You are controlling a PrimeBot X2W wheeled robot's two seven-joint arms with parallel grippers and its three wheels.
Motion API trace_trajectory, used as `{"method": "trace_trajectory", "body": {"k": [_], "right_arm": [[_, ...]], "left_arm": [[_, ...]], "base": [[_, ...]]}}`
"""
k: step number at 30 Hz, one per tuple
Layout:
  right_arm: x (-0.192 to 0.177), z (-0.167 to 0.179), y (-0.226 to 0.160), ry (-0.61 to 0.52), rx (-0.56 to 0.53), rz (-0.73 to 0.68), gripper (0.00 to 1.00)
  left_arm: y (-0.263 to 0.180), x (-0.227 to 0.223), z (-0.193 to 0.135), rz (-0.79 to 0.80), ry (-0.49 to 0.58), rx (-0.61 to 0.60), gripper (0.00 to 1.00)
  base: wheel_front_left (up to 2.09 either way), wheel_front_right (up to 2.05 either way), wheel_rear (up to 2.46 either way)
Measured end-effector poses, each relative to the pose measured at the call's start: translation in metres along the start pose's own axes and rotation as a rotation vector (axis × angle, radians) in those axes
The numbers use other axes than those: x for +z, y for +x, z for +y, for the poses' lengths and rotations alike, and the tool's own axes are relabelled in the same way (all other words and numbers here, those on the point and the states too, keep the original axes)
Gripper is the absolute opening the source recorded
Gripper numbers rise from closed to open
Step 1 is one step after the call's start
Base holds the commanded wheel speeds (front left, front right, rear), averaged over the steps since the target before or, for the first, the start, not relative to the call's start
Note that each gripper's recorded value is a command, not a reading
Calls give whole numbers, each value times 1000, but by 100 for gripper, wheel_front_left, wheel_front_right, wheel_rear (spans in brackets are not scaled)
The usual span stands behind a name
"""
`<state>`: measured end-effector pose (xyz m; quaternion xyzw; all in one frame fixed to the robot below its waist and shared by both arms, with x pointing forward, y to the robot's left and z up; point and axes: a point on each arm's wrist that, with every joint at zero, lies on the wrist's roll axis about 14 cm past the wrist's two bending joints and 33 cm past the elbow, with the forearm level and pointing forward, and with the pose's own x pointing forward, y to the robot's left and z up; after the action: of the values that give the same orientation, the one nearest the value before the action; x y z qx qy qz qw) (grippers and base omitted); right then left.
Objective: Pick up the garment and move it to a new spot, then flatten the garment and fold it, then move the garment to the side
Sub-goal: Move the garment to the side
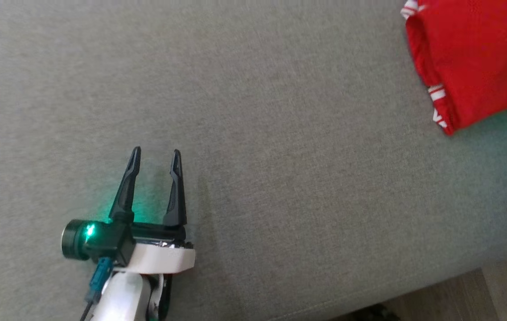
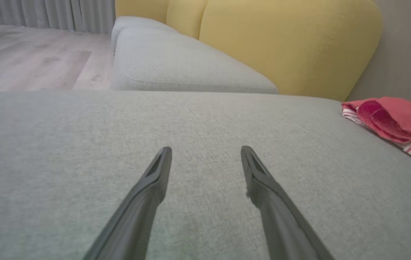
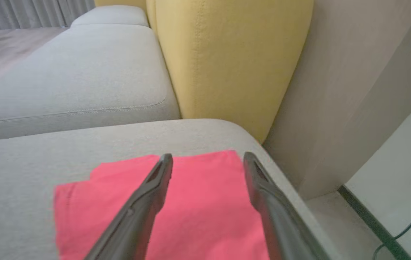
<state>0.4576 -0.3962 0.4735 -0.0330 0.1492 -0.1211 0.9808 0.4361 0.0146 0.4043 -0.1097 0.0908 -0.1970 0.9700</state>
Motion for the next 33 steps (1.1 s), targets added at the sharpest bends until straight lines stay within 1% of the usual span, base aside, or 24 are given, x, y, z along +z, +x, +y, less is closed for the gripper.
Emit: {"method": "trace_trajectory", "body": {"k": [4,6,8,12,14,16,19,22,27,33], "right_arm": [[-30,46,-21,52,92,21,100],[-43,74,-34,74,149,21,100],[-52,105,-46,94,214,12,100],[-62,162,-77,173,327,-32,100],[-64,184,-91,213,368,-43,100],[-66,202,-107,211,417,-50,100],[-42,217,-128,209,460,-148,100],[-24,222,-148,196,468,-232,100],[-24,225,-170,158,470,-265,100],[-22,228,-184,129,476,-290,100]], "left_arm": [[-10,21,1,-45,-6,18,100],[-19,29,1,-60,-31,28,100],[-29,35,2,-71,-34,44,100],[-53,47,9,-99,-29,90,100],[-65,53,12,-113,-26,111,100],[-77,57,13,-127,-20,129,100],[-98,65,18,-156,-7,164,100],[-120,76,23,-195,9,208,100],[-143,88,32,-247,32,265,100],[-163,96,38,-282,52,311,100]], "base": [[0,0,0],[0,0,0],[0,0,0],[0,0,0],[0,0,0],[0,0,0],[0,0,0],[0,0,0],[0,0,0],[0,0,0]]}}
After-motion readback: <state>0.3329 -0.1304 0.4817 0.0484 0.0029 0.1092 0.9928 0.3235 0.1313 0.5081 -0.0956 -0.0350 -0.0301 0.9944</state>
